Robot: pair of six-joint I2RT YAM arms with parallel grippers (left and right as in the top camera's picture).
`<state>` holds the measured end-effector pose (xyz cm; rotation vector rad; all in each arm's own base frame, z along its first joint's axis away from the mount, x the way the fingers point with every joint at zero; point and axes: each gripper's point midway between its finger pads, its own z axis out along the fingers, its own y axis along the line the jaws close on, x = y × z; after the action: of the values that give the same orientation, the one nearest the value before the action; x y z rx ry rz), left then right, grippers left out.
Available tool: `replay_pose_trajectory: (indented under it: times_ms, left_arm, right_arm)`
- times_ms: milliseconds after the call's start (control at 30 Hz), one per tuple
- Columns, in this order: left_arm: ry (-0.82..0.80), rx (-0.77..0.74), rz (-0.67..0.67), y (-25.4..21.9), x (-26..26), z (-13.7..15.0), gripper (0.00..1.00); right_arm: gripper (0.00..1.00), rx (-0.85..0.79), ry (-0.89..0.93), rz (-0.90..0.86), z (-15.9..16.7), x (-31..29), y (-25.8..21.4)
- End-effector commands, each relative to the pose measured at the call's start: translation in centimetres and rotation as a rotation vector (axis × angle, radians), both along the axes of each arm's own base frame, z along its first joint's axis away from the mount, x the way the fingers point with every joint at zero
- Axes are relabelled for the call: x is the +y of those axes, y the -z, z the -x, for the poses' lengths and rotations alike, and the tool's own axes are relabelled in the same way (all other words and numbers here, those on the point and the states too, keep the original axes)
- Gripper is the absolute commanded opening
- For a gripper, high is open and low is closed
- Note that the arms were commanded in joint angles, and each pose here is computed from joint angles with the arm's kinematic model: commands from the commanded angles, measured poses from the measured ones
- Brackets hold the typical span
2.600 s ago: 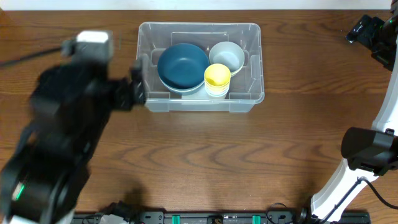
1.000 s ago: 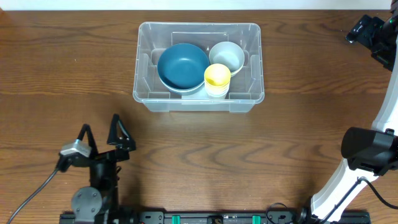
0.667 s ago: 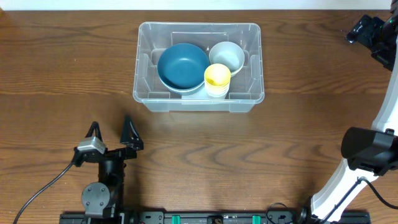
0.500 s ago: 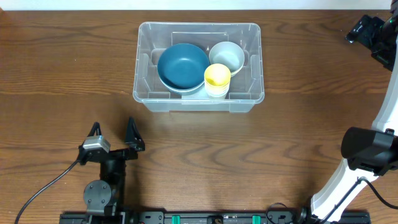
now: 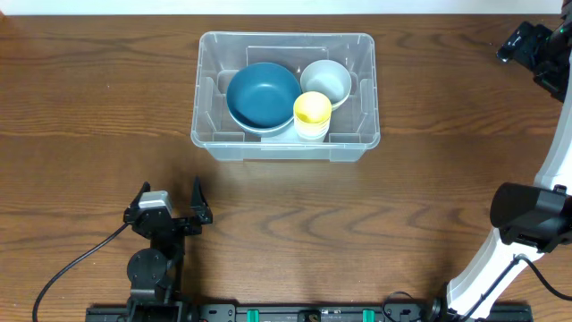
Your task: Pack container
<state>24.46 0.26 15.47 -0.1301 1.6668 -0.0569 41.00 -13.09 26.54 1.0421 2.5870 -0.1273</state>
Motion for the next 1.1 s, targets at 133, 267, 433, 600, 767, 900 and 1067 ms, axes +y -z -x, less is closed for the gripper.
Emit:
replay_pose_trajectory:
  times_ms: [133, 267, 433, 600, 767, 900, 1067]
  left_arm:
    - [0.005, 0.055, -0.052, 1.78, 0.08, 0.09, 0.98]
    - [0.005, 0.057, -0.052, 1.81, 0.08, 0.09, 0.98]
    - [0.005, 0.057, -0.052, 1.81, 0.08, 0.09, 0.98]
    - [0.005, 0.057, -0.052, 1.81, 0.08, 0.09, 0.98]
    - [0.005, 0.057, -0.052, 1.81, 0.08, 0.09, 0.98]
    - [0.005, 0.057, -0.052, 1.81, 0.08, 0.09, 0.98]
    - [0.005, 0.057, -0.052, 1.81, 0.08, 0.09, 0.98]
  right_arm:
    - [0.99, -0.003, 0.006, 0.008, 0.1, -0.32, -0.19]
    - [0.99, -0.003, 0.006, 0.008, 0.1, -0.32, -0.19]
    - [0.99, -0.003, 0.006, 0.008, 0.1, -0.32, -0.19]
    - [0.99, -0.003, 0.006, 0.008, 0.1, -0.32, -0.19]
    - [0.99, -0.003, 0.006, 0.008, 0.1, -0.32, -0.19]
    - [0.99, -0.003, 0.006, 0.008, 0.1, -0.31, -0.19]
    - [0.99, -0.003, -0.004, 0.008, -0.03, 0.09, -0.19]
